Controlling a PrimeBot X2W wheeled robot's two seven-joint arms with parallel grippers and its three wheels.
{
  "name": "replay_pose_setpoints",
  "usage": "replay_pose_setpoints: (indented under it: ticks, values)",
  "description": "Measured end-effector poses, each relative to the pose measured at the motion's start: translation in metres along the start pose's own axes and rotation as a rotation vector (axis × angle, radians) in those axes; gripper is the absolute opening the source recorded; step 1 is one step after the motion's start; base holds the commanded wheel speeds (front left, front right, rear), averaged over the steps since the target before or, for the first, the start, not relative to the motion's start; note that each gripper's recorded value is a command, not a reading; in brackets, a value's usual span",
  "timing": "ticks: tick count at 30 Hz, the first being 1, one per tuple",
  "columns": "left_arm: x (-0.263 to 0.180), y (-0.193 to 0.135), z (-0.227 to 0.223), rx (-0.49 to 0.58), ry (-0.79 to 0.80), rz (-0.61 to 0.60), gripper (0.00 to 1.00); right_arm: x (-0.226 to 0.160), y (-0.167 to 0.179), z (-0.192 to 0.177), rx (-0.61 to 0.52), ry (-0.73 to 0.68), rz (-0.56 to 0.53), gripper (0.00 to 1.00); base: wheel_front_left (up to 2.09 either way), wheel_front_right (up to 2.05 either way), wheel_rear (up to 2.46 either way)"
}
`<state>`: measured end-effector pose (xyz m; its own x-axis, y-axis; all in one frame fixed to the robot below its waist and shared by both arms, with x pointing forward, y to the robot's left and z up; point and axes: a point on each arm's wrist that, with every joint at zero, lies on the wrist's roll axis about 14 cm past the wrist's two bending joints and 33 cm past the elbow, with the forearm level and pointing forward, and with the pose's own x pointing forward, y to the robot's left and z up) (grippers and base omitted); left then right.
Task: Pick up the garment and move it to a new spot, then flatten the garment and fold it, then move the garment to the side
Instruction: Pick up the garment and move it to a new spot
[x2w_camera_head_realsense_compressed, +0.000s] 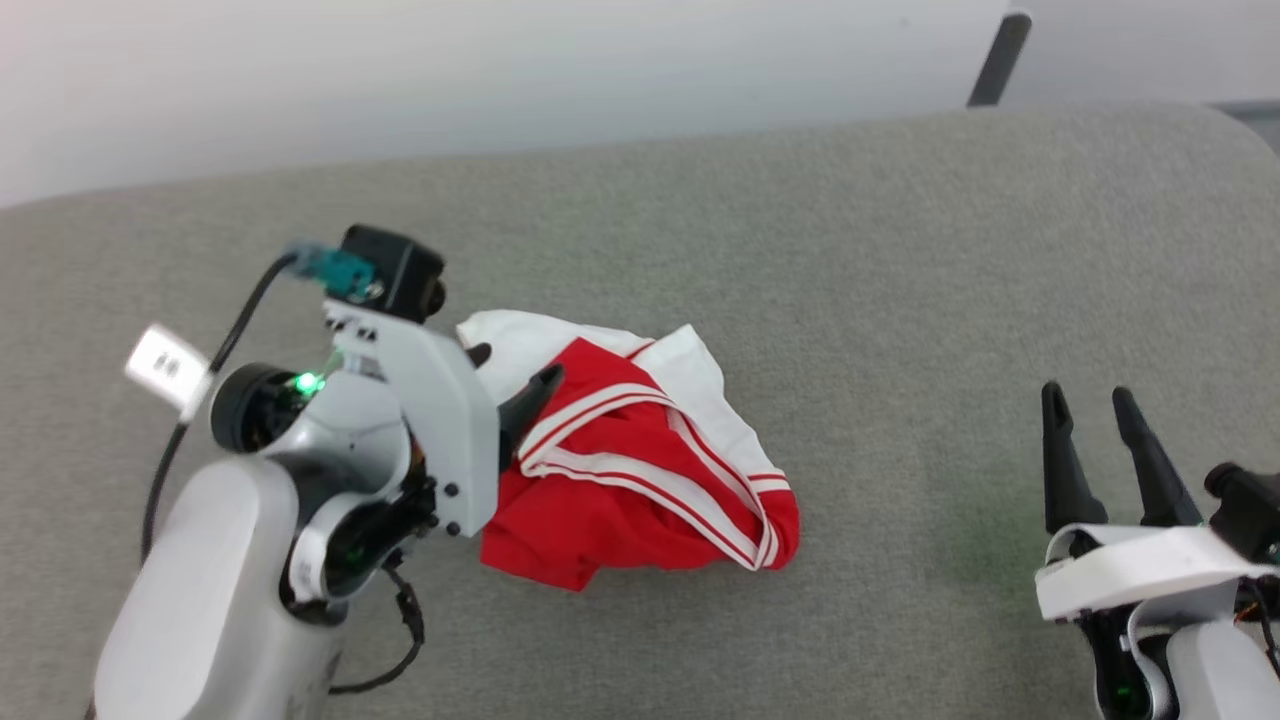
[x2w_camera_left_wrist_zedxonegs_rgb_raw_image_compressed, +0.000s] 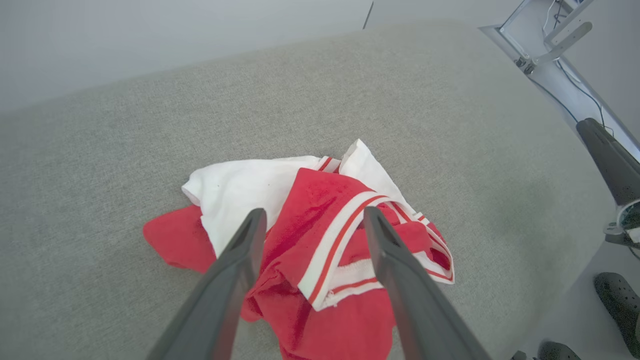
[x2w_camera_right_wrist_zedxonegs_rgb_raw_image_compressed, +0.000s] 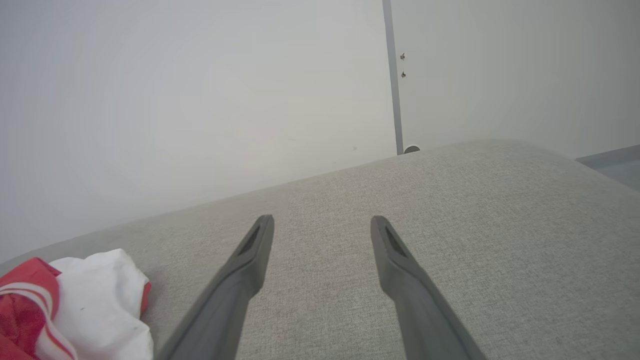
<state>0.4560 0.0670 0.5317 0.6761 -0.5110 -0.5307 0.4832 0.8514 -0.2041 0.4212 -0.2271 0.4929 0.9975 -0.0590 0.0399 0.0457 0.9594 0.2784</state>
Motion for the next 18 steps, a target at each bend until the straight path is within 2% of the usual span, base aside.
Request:
replay_pose_setpoints:
  ticks: [10,18]
  values:
    - [-0.053,0.031,0.013,-0.009,-0.384,0.128,1.0,-0.012,0.027,0.008,-0.039,-0.014,0.096,1.0,0.0,0.0,0.0]
    - [-0.098,0.064,-0.006,-0.039,-0.58,0.277,1.0,-0.022,0.043,0.011,-0.058,-0.017,0.147,1.0,0.0,0.0,0.0]
